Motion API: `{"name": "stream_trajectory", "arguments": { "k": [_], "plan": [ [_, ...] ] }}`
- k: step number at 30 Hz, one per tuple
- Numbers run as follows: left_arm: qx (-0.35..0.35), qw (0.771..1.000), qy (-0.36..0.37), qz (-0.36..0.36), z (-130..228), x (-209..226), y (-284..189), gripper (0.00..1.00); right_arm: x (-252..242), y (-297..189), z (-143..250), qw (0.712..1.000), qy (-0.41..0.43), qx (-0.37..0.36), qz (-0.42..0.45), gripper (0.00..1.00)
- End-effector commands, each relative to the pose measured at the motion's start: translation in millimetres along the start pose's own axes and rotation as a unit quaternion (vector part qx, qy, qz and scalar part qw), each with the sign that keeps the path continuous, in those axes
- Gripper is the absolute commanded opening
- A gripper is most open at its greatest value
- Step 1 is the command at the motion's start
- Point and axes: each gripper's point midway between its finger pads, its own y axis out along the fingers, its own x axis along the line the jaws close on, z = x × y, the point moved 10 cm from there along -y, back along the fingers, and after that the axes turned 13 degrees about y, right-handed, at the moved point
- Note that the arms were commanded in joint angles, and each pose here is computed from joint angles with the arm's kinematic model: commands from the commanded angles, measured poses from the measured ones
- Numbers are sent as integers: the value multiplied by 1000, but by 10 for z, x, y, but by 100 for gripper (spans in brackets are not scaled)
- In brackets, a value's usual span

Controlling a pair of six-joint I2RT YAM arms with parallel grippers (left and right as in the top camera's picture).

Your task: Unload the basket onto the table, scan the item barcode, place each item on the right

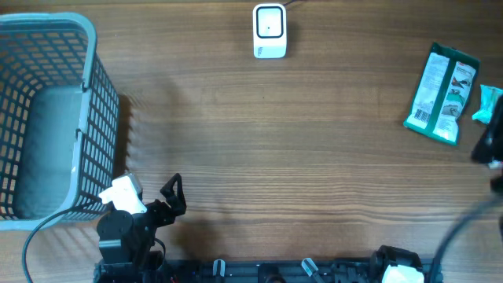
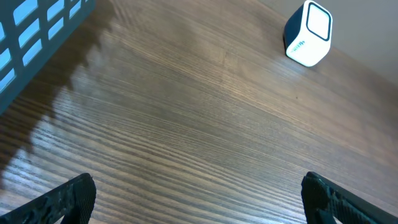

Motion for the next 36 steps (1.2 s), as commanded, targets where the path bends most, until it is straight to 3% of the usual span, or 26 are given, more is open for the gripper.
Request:
{"name": "stream_trajectory", "arguments": {
  "k": [1, 6, 14, 19, 36],
  "plan": [
    [-2, 1000, -3, 6, 4, -10, 1, 100, 93, -226, -30, 996, -4, -36, -79, 100],
    [-2, 1000, -3, 6, 4, -10, 1, 100, 129, -204, 208, 971, -1, -101, -217, 100],
    [-2, 1000, -3, 6, 4, -10, 1, 100, -232, 274, 1440, 948, 6, -165, -271, 100],
    [-2, 1000, -3, 6, 4, -10, 1, 100, -400, 426, 1885, 944, 11, -191, -269, 100],
    [-2, 1000, -3, 6, 4, -10, 1, 100, -766, 681, 2476, 954, 43, -235, -181, 100]
  ]
}}
